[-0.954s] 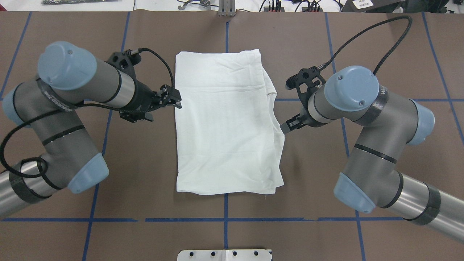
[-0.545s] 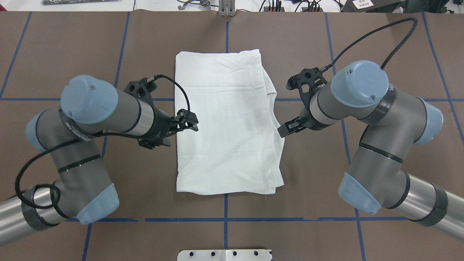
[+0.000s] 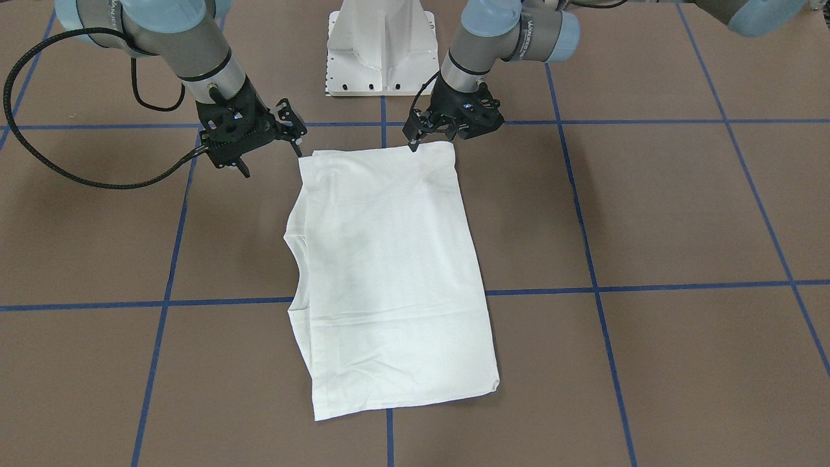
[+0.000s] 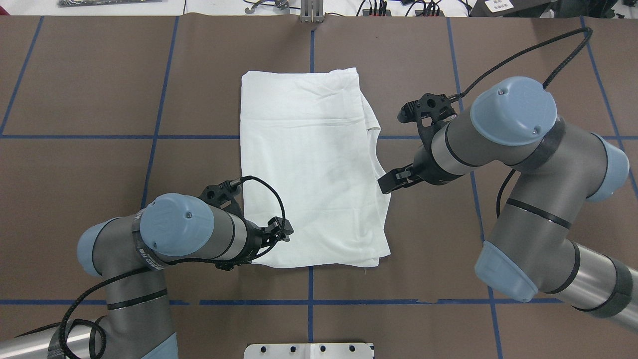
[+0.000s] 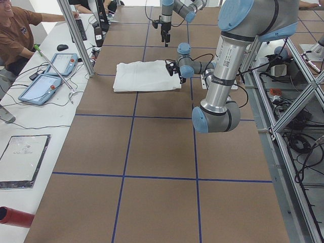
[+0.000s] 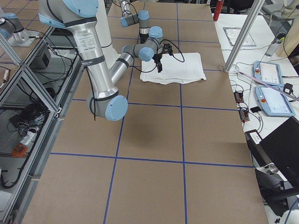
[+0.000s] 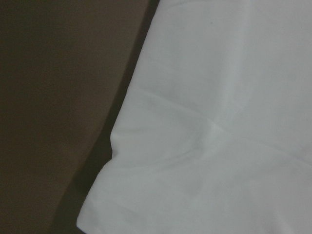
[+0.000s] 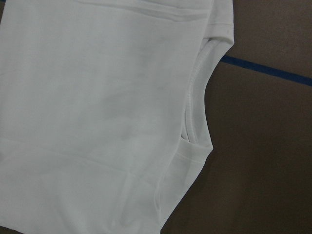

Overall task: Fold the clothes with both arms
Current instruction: 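Lower the left gripper to the shirt's near corner while the right gripper follows, then move the right gripper to the shirt's near corner beside the left gripper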

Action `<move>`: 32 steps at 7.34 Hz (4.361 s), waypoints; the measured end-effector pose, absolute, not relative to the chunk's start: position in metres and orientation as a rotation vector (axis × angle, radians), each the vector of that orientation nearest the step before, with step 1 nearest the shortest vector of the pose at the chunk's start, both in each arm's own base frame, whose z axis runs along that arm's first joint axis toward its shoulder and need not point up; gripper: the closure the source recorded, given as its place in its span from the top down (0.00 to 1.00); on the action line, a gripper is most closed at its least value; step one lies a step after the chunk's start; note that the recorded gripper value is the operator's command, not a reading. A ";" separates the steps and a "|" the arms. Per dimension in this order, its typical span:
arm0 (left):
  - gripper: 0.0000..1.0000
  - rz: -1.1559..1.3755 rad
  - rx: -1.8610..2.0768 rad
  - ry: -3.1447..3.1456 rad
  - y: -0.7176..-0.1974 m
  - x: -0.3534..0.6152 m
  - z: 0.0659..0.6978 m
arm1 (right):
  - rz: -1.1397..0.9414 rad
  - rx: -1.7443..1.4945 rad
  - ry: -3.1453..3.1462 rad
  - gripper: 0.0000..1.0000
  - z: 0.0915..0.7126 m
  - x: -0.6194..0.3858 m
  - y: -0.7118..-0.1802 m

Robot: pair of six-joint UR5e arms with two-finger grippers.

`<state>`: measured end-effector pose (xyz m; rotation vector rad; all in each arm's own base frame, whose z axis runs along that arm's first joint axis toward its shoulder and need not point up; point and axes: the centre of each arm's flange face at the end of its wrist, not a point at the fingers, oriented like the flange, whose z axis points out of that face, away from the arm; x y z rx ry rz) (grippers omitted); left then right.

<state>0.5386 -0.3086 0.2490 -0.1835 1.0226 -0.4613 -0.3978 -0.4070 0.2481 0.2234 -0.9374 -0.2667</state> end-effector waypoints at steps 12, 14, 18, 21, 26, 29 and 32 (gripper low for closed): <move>0.04 -0.474 -0.200 0.948 -0.306 0.555 0.278 | -0.254 0.219 -0.944 0.99 0.249 -0.387 -0.417; 0.00 -0.470 -0.200 0.966 -0.305 0.552 0.269 | -0.252 0.214 -0.946 0.99 0.250 -0.382 -0.420; 0.00 -0.460 -0.211 1.019 -0.298 0.516 0.228 | -0.168 0.137 -0.977 0.99 0.249 -0.376 -0.420; 0.00 -0.456 -0.223 1.006 -0.295 0.506 0.219 | 0.102 -0.014 -0.949 1.00 0.253 -0.421 -0.384; 0.00 -0.463 -0.220 1.005 -0.298 0.503 0.218 | 0.433 -0.150 -0.853 1.00 0.257 -0.523 -0.295; 0.00 -0.464 -0.218 1.006 -0.299 0.503 0.217 | 0.463 -0.142 -0.786 1.00 0.273 -0.543 -0.297; 0.00 -0.467 -0.215 1.008 -0.301 0.502 0.216 | 0.464 -0.140 -0.759 1.00 0.278 -0.561 -0.299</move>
